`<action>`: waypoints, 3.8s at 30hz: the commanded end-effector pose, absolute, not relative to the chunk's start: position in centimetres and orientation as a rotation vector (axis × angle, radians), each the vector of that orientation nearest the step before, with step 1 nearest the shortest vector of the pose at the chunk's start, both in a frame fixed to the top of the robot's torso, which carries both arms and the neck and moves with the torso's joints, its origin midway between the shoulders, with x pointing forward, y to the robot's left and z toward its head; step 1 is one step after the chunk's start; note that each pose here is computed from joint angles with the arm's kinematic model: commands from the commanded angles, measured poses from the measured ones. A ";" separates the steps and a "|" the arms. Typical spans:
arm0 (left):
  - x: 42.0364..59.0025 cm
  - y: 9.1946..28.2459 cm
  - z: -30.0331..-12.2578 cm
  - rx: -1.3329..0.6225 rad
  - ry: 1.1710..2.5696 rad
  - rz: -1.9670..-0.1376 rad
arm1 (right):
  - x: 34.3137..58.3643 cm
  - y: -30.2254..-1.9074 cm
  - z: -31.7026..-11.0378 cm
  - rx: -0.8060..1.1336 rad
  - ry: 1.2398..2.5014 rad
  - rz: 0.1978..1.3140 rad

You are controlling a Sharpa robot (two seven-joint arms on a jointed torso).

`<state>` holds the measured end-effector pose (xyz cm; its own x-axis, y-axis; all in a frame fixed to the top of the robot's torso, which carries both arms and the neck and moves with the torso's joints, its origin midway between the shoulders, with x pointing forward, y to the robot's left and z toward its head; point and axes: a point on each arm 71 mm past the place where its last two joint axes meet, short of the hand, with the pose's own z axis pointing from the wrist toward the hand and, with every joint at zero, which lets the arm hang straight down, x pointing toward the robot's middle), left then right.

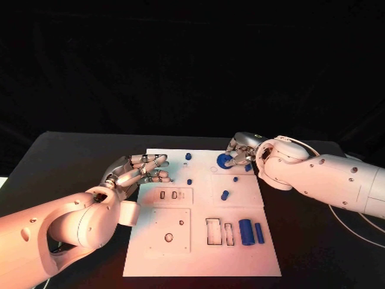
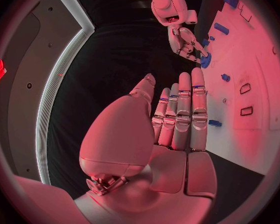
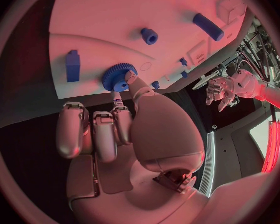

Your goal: Assemble the parts on the task board

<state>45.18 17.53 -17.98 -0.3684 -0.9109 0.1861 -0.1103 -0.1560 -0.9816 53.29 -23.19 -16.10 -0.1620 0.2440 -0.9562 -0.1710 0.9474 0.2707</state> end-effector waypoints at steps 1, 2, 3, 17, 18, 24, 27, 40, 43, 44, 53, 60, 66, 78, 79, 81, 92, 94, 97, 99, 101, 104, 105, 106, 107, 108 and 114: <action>45.1 17.4 -17.8 -1.180 1.467 -1.618 | 52.9 -22.5 -15.4 0.067 1.612 0.373; 45.1 17.4 -17.8 -1.180 1.467 -1.617 | 52.7 -22.3 -15.3 0.067 1.607 0.380; 45.2 17.4 -17.8 -1.180 1.467 -1.618 | 52.6 -22.0 -15.2 0.066 1.601 0.389; 45.1 17.2 -17.8 -1.195 1.469 -1.626 | 51.4 -15.4 -14.6 -0.043 1.564 0.499; 45.1 17.2 -17.8 -1.195 1.469 -1.627 | 51.4 -14.9 -14.6 -0.051 1.563 0.502; 45.1 17.1 -17.8 -1.196 1.471 -1.628 | 51.7 -13.1 -15.3 -0.079 1.571 0.505; 45.1 17.1 -17.8 -1.196 1.471 -1.628 | 51.8 -12.5 -15.7 -0.089 1.579 0.508; 45.1 16.8 -17.9 -1.195 1.475 -1.633 | 52.2 -10.9 -17.3 -0.116 1.601 0.517; 45.1 16.8 -17.9 -1.195 1.476 -1.635 | 52.3 -10.9 -17.5 -0.114 1.599 0.516; 45.1 16.8 -17.9 -1.195 1.477 -1.635 | 52.3 -10.9 -17.5 -0.113 1.599 0.515; 45.1 16.8 -17.9 -1.196 1.478 -1.633 | 52.1 -11.1 -17.3 -0.101 1.572 0.528; 45.2 17.0 -17.9 -1.198 1.477 -1.627 | 51.0 -13.0 -16.4 -0.056 1.517 0.592; 45.2 17.2 -18.0 -1.200 1.475 -1.622 | 50.0 -15.8 -15.3 -0.009 1.484 0.637; 45.5 17.3 -18.2 -1.202 1.475 -1.620 | 49.1 -23.6 -13.9 0.067 1.445 0.735; 45.5 17.3 -18.2 -1.202 1.475 -1.620 | 49.1 -24.3 -14.0 0.068 1.449 0.744; 45.6 17.3 -18.2 -1.203 1.475 -1.619 | 49.2 -25.5 -14.1 0.067 1.459 0.757; 45.7 17.2 -18.5 -1.205 1.479 -1.623 | 50.2 -30.8 -16.1 0.103 1.540 0.731; 45.7 17.2 -18.6 -1.206 1.480 -1.622 | 50.4 -31.3 -16.5 0.111 1.551 0.723; 45.7 17.2 -18.6 -1.207 1.480 -1.622 | 50.6 -31.7 -17.1 0.119 1.565 0.713; 45.7 17.2 -18.7 -1.208 1.482 -1.622 | 50.7 -31.9 -17.5 0.121 1.573 0.707; 45.7 17.1 -18.7 -1.209 1.483 -1.622 | 50.9 -31.9 -17.8 0.120 1.580 0.704; 45.7 17.1 -18.8 -1.210 1.484 -1.621 | 51.0 -31.8 -18.1 0.118 1.589 0.705; 45.7 17.1 -18.8 -1.210 1.484 -1.621 | 51.0 -31.8 -18.2 0.117 1.592 0.705; 45.7 17.1 -18.8 -1.210 1.484 -1.620 | 51.0 -31.8 -18.3 0.116 1.596 0.704; 45.7 17.1 -18.8 -1.211 1.484 -1.620 | 51.1 -31.8 -18.4 0.115 1.600 0.703; 45.7 17.1 -18.8 -1.211 1.484 -1.620 | 51.1 -31.8 -18.5 0.114 1.603 0.702; 45.7 17.1 -18.9 -1.211 1.485 -1.620 | 51.1 -31.6 -19.3 0.112 1.632 0.701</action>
<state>45.79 17.38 -18.94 -0.3660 -0.9084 0.2020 -0.1341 -0.1633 -0.9774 51.21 -31.89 -18.94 -0.1659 0.4672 -0.8685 -0.3023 0.8142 0.4957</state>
